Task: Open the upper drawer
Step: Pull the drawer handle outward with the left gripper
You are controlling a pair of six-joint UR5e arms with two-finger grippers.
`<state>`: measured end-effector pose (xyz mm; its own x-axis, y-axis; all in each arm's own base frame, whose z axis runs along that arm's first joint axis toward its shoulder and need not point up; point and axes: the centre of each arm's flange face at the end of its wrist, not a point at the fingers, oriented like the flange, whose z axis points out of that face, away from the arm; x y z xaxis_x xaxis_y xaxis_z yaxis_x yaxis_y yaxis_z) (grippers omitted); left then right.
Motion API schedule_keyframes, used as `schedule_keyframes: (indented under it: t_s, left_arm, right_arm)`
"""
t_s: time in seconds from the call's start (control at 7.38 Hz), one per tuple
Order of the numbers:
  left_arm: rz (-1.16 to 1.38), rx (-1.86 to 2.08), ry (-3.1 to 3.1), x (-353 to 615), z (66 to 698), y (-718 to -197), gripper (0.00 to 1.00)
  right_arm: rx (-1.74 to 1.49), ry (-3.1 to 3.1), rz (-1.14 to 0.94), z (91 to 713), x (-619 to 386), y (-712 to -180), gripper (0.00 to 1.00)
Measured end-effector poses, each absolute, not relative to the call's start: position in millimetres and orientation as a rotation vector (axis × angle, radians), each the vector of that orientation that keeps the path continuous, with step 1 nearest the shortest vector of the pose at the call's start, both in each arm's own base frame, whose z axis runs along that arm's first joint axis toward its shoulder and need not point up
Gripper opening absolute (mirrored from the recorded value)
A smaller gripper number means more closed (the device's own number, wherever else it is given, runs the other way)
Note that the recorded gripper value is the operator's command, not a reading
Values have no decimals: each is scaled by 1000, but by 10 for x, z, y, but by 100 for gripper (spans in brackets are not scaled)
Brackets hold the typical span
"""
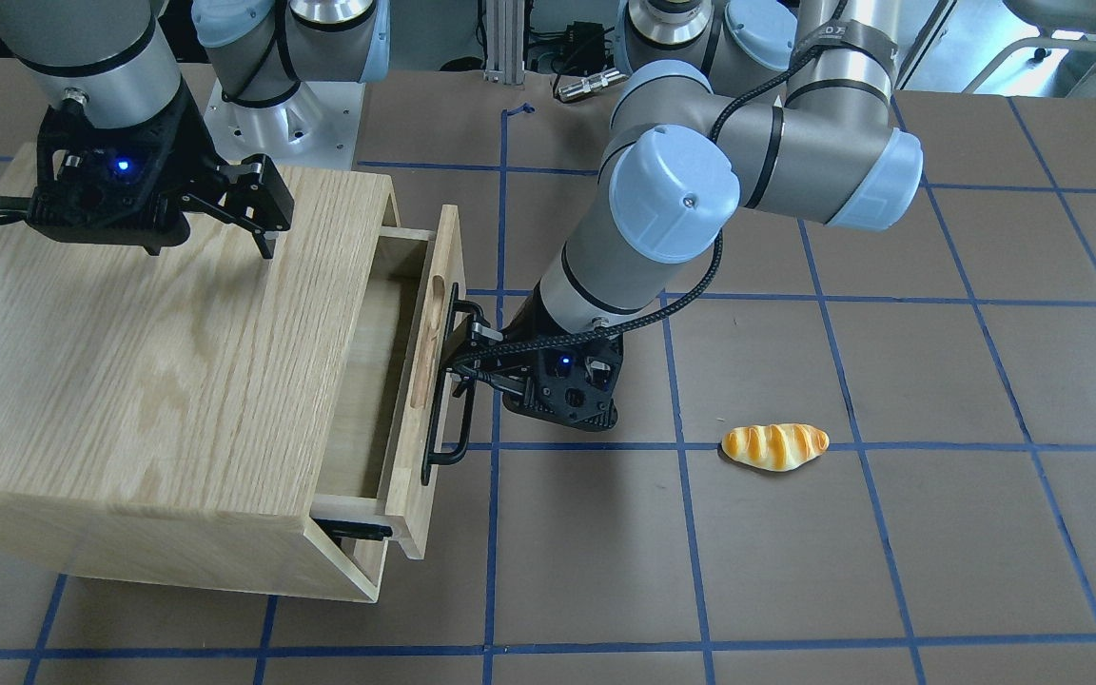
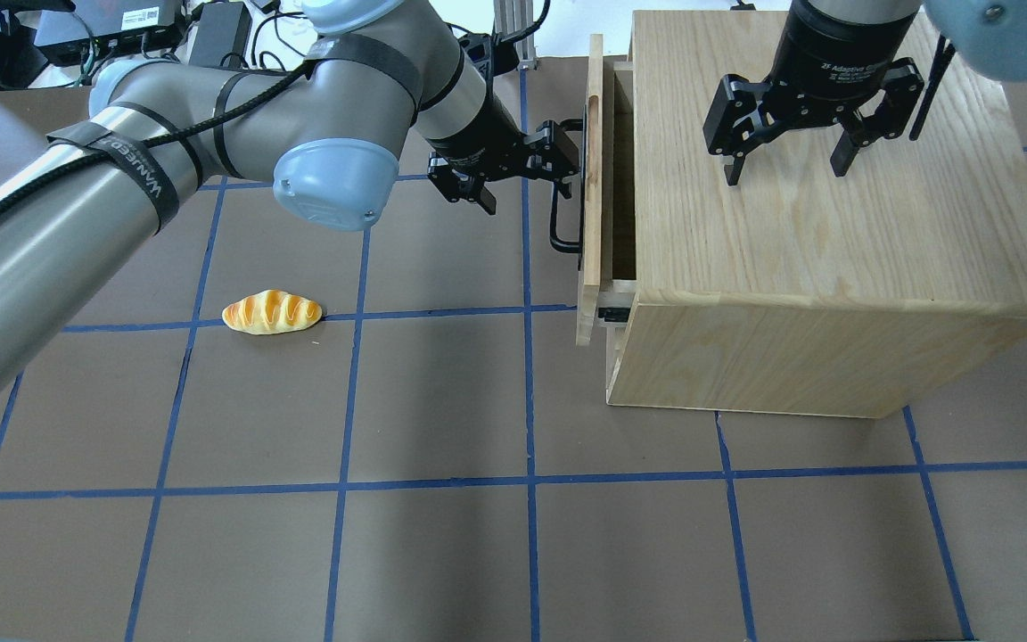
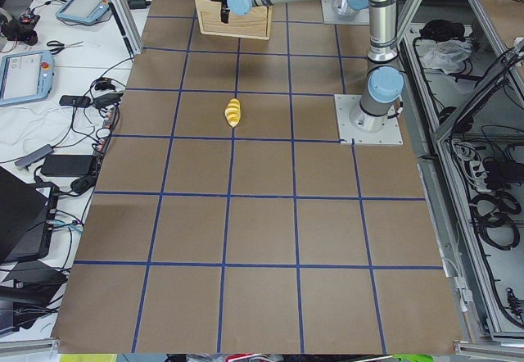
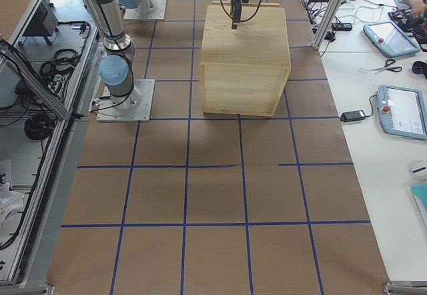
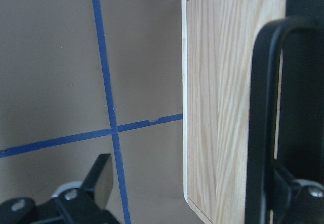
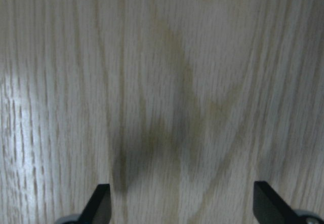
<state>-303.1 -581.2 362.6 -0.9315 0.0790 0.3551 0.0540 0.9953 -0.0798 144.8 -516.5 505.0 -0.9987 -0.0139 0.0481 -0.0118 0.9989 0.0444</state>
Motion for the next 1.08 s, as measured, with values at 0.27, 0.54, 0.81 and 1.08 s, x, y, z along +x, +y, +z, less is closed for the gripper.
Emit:
schedule_keyframes:
  t_s: [0.27, 0.54, 0.81, 1.08]
  left_arm:
    - [72, -88, -2793, -2932, 3612, -5825, 100]
    - [52, -65, -2811, -2798, 3604, -5858, 100]
    - [45, -50, -2814, -2661, 3649, -5878, 100]
    - [31, -49, -2818, -2506, 3707, -5882, 100]
  right_arm:
    - [21, -3092, -68, 5050, 1448, -5165, 100]
    - [22, -3092, -69, 5048, 1448, -5165, 100]
    - [21, -3092, -69, 5048, 1448, -5164, 100]
    - [20, -3092, -68, 5049, 1448, -5165, 100]
